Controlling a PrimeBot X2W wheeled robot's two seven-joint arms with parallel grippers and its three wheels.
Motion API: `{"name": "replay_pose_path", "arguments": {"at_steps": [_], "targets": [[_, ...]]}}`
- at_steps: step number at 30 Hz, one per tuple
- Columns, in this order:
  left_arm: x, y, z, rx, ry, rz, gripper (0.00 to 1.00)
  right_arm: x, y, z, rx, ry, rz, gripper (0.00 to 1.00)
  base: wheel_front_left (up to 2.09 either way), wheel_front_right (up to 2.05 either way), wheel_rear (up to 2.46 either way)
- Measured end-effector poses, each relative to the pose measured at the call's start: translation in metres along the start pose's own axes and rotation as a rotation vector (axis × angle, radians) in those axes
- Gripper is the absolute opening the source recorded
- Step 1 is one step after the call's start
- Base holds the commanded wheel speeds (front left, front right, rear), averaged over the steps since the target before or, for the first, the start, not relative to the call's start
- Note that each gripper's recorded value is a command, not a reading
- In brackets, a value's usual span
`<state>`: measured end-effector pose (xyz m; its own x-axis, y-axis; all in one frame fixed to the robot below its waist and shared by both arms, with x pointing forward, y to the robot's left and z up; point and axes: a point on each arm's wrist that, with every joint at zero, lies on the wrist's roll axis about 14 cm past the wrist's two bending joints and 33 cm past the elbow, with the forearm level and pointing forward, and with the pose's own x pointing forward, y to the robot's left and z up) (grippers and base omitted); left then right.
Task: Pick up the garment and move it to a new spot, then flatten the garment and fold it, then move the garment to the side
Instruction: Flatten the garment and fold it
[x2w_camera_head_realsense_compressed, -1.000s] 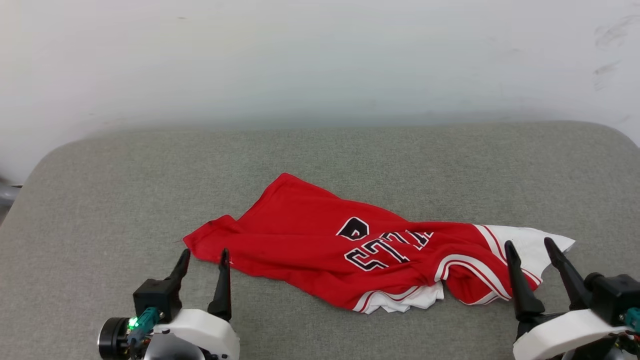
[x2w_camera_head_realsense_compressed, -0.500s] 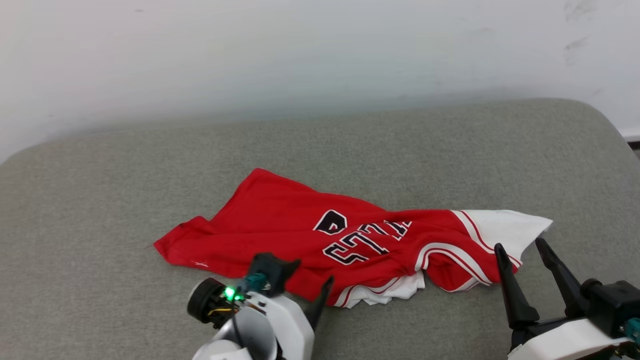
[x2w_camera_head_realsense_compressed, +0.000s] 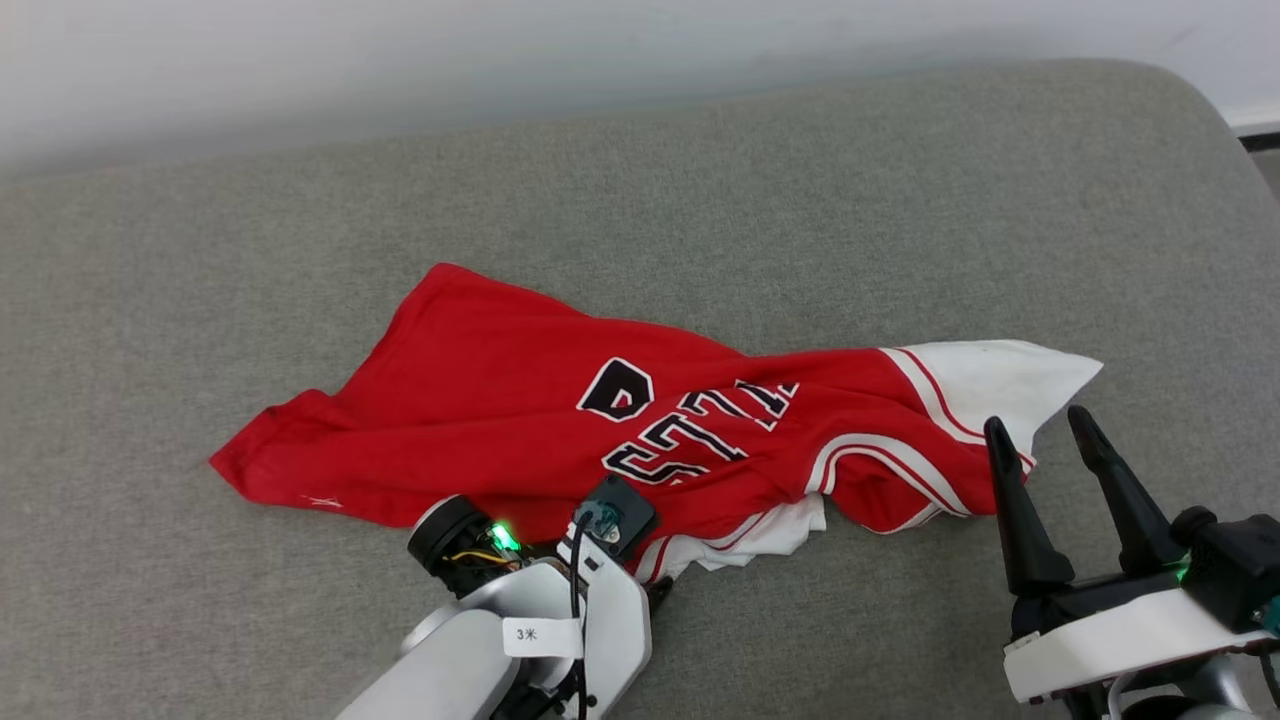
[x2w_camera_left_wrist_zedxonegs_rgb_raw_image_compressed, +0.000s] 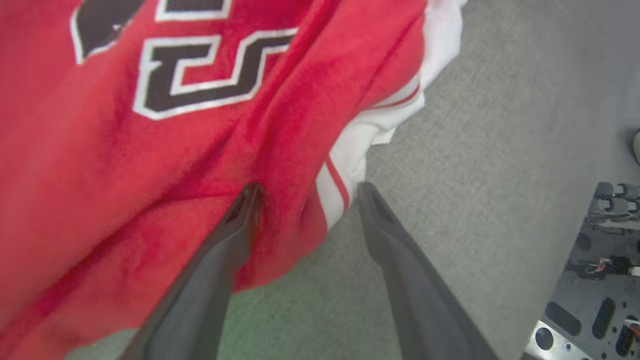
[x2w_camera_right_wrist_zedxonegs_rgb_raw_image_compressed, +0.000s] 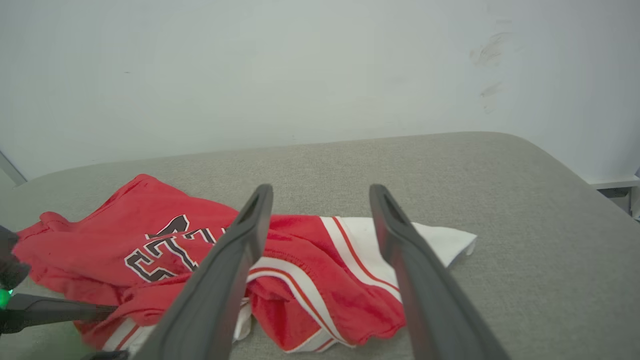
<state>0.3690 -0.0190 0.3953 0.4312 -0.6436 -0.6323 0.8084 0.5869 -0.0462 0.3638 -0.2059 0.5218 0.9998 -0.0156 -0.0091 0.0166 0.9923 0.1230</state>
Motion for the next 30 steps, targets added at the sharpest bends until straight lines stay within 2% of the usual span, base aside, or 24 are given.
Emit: {"name": "replay_pose_path", "arguments": {"at_steps": [6,7,8,9,15,22,30], "targets": [[0.017,-0.005,-0.023,0.062,0.148,-0.1,1.0,0.005,-0.01,-0.015,0.014,0.027,-0.032,1.0,0.0,0.0,0.0],[0.018,-0.006,-0.024,0.071,0.155,-0.116,0.56,0.005,-0.012,-0.017,0.016,0.03,-0.039,1.0,0.0,0.0,0.0],[0.019,-0.008,-0.024,0.068,0.159,-0.133,0.22,0.005,-0.014,-0.018,0.019,0.034,-0.044,1.0,0.0,0.0,0.0],[0.018,-0.006,-0.024,0.074,0.164,-0.139,0.0,0.004,-0.015,-0.02,0.02,0.036,-0.049,1.0,0.0,0.0,0.0],[0.004,-0.006,-0.013,0.108,0.109,-0.144,0.0,0.002,-0.018,-0.019,0.039,0.03,-0.058,1.0,0.0,0.0,0.0],[-0.037,-0.005,0.027,0.171,-0.039,-0.086,0.0,-0.003,-0.011,-0.014,0.054,0.017,-0.034,1.0,0.0,0.0,0.0],[-0.086,-0.009,0.027,0.152,-0.075,-0.003,0.0,-0.001,0.006,-0.011,0.07,0.015,0.023,1.0,0.0,0.0,0.0]]}}
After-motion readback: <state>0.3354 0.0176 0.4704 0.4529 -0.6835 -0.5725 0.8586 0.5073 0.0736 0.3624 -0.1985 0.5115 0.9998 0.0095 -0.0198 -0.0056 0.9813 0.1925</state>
